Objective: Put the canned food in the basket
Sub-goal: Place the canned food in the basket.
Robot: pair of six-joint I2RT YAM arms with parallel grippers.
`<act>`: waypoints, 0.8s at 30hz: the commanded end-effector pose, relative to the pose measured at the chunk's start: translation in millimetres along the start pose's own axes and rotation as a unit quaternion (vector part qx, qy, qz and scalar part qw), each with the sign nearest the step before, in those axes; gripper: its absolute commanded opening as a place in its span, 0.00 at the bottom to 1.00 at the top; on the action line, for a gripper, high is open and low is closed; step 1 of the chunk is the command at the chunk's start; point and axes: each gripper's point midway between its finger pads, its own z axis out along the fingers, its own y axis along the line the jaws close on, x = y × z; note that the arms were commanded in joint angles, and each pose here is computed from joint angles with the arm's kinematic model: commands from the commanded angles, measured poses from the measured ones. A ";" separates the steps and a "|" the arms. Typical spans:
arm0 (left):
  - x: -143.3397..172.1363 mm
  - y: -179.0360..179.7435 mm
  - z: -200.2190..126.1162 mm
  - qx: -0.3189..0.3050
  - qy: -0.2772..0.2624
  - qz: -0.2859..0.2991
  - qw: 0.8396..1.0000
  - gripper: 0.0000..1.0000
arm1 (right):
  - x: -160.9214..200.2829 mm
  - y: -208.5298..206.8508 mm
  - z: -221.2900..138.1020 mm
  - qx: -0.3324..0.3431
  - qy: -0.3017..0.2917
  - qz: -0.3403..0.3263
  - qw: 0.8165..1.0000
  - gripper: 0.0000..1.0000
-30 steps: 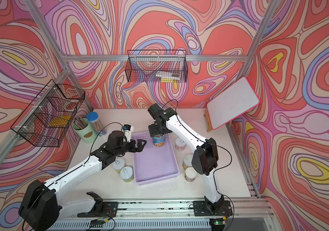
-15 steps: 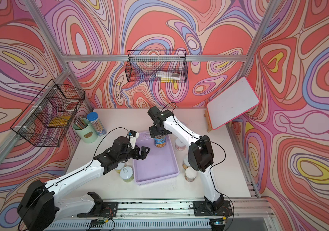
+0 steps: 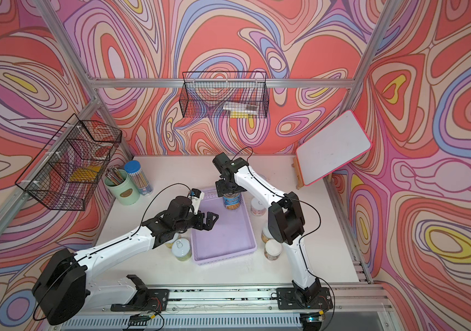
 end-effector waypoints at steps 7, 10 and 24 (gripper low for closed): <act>-4.2 -3.9 2.5 -0.004 -0.001 0.013 1.000 0.99 | -11.4 -4.8 1.1 0.002 -0.031 0.016 0.999 0.37; -3.3 -3.5 3.0 -0.006 0.000 0.012 1.000 0.99 | -8.0 -4.2 4.3 0.001 -0.026 0.016 1.000 0.38; -0.8 -2.6 5.5 -0.012 0.006 0.015 1.000 0.99 | -4.7 -3.3 4.6 -0.005 -0.022 0.020 1.000 0.80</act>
